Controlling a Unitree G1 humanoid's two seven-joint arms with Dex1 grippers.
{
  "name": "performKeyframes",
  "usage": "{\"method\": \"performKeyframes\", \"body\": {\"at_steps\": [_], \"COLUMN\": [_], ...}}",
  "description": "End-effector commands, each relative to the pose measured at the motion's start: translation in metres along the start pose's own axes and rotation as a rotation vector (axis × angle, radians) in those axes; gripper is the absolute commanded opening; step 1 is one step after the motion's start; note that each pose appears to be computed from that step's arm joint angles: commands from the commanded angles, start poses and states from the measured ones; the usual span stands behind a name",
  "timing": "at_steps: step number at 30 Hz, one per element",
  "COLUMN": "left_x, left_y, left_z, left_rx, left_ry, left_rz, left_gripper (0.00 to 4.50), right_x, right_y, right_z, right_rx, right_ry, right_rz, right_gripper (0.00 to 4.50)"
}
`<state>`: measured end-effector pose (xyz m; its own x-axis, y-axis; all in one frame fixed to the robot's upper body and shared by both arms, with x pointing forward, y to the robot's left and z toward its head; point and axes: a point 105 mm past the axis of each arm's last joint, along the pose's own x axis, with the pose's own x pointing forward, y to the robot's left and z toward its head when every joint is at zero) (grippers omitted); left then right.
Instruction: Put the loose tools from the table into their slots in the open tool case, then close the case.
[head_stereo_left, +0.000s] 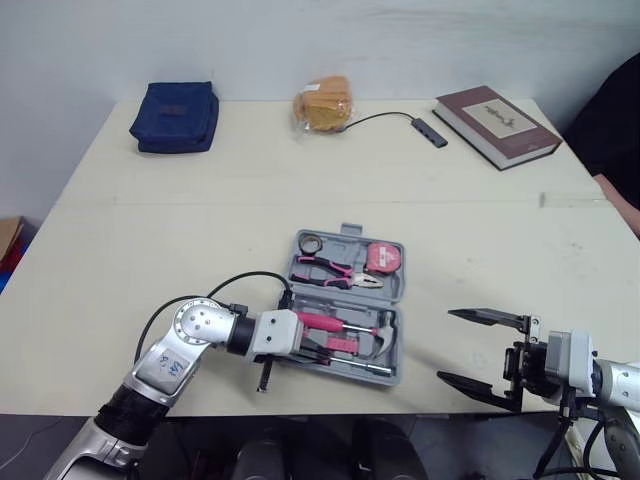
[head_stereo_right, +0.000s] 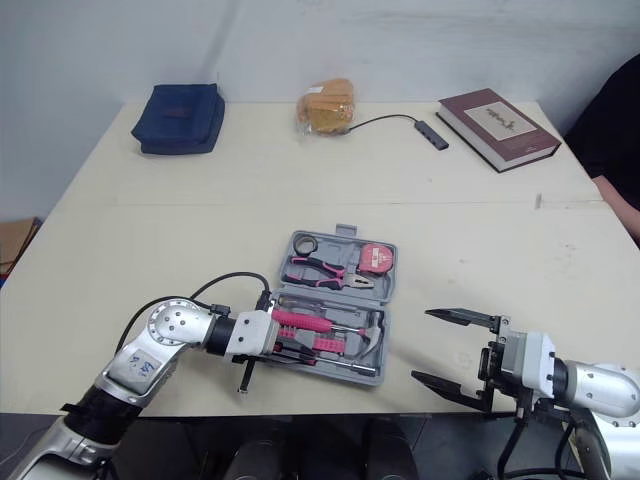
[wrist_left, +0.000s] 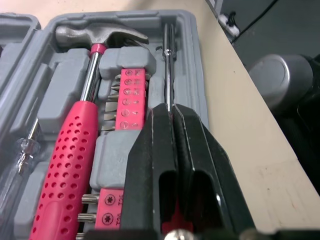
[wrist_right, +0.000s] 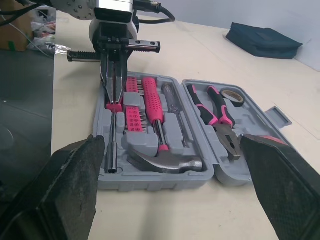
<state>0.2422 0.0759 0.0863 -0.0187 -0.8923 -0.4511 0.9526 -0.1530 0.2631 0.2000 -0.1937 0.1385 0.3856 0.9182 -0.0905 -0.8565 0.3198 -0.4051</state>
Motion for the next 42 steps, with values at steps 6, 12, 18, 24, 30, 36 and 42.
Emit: {"method": "performKeyframes", "body": {"at_steps": [6,12,18,24,30,36,42], "left_x": [0.006,-0.044,-0.113,-0.187,-0.237,-0.246,-0.235], "left_y": [-0.011,0.017,0.025,0.020,-0.007,-0.017,-0.007], "left_z": [-0.040,0.016,0.012,-0.023,-0.052,-0.061,-0.056], "left_rx": [-0.140,-0.021,-0.036,-0.137,-0.235,-0.284,-0.271], "left_ry": [0.155,-0.228,-0.235,-0.118,-0.042,-0.038,-0.057], "left_rz": [0.013,0.225,0.434,0.762,0.988,1.053,1.032], "left_gripper": [0.05,0.05,1.70,4.40,4.46,4.46,4.46], "right_x": [-0.002,-0.027,-0.063,-0.124,-0.172,-0.178,-0.162], "right_y": [-0.004,-0.026,-0.058,-0.084,-0.089,-0.081,-0.082], "right_z": [0.002,0.002,-0.001,-0.017,-0.025,-0.035,-0.040], "right_rx": [-0.013,-0.037,-0.122,-0.135,-0.093,-0.056,-0.040], "right_ry": [0.005,0.090,0.227,0.456,0.534,0.541,0.475], "right_rz": [-0.031,-0.181,-0.424,-0.665,-0.807,-0.796,-0.775], "right_gripper": [4.50,4.50,4.50,4.50,4.50,4.50,4.50]}}
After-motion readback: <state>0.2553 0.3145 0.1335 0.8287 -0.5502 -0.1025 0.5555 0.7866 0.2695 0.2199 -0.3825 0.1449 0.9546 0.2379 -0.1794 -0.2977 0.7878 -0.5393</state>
